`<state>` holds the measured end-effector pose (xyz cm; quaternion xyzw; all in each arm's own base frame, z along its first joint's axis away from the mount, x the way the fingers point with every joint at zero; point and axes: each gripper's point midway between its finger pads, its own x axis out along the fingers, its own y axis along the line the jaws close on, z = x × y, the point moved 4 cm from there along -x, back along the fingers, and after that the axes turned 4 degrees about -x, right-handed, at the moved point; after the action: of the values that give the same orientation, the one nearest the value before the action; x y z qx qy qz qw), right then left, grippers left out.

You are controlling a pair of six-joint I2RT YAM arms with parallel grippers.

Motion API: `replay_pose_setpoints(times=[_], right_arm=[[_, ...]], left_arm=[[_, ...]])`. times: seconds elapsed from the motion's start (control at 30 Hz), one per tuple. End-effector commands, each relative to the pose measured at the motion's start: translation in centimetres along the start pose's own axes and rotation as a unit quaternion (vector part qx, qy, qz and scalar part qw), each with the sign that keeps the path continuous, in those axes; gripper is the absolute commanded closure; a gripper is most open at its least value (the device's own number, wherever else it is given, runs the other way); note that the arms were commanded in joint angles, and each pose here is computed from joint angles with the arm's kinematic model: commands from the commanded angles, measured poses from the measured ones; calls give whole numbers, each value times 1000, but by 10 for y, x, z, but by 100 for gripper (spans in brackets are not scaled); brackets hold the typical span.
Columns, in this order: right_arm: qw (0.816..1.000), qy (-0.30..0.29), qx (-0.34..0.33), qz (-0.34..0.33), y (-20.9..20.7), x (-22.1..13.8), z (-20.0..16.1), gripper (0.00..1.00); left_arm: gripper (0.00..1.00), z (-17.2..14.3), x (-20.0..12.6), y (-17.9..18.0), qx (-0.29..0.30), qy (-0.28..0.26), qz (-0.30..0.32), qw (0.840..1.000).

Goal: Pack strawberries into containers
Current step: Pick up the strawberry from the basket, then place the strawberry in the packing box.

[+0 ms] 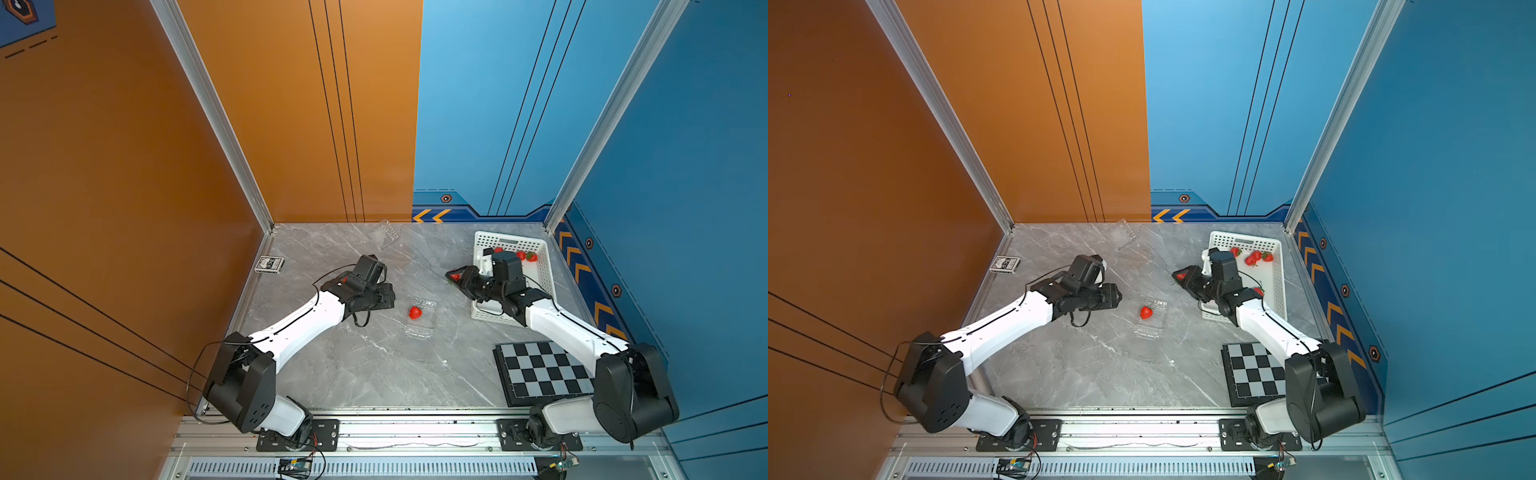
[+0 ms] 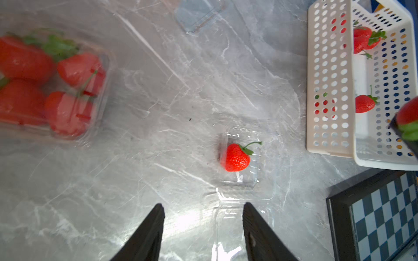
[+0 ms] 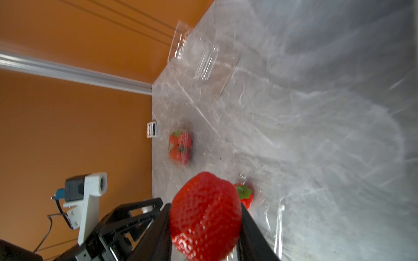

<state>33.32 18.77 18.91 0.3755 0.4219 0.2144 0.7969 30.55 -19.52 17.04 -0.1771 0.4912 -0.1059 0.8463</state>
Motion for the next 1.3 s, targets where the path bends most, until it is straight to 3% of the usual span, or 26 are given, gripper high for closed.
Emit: replay_pose_setpoints(times=[0.0,0.17,0.43,0.7,0.8,0.97,1.13,1.27], right_arm=[[997,47,-11,-56,-22,14,-37,81],[993,80,-17,-81,-35,36,-63,81],[985,113,-38,-125,-53,55,-81,79],[980,124,-58,-144,-50,63,-84,62],[979,125,-63,-148,-47,63,-83,48],[975,124,-79,-167,-41,55,-76,39],[975,103,-96,-170,-32,35,-64,40],[976,70,-108,-178,-27,0,-41,40]], left_arm=[[42,-16,-3,20,-18,7,26,999],[42,-35,-4,30,-25,19,33,999],[42,-39,-4,28,-20,18,24,999],[42,-39,1,20,-14,23,17,999],[42,-38,3,18,-12,23,15,1000],[42,-37,7,16,-11,27,15,999],[42,-32,7,11,-5,20,15,1000],[41,-23,2,-5,4,6,5,1000]])
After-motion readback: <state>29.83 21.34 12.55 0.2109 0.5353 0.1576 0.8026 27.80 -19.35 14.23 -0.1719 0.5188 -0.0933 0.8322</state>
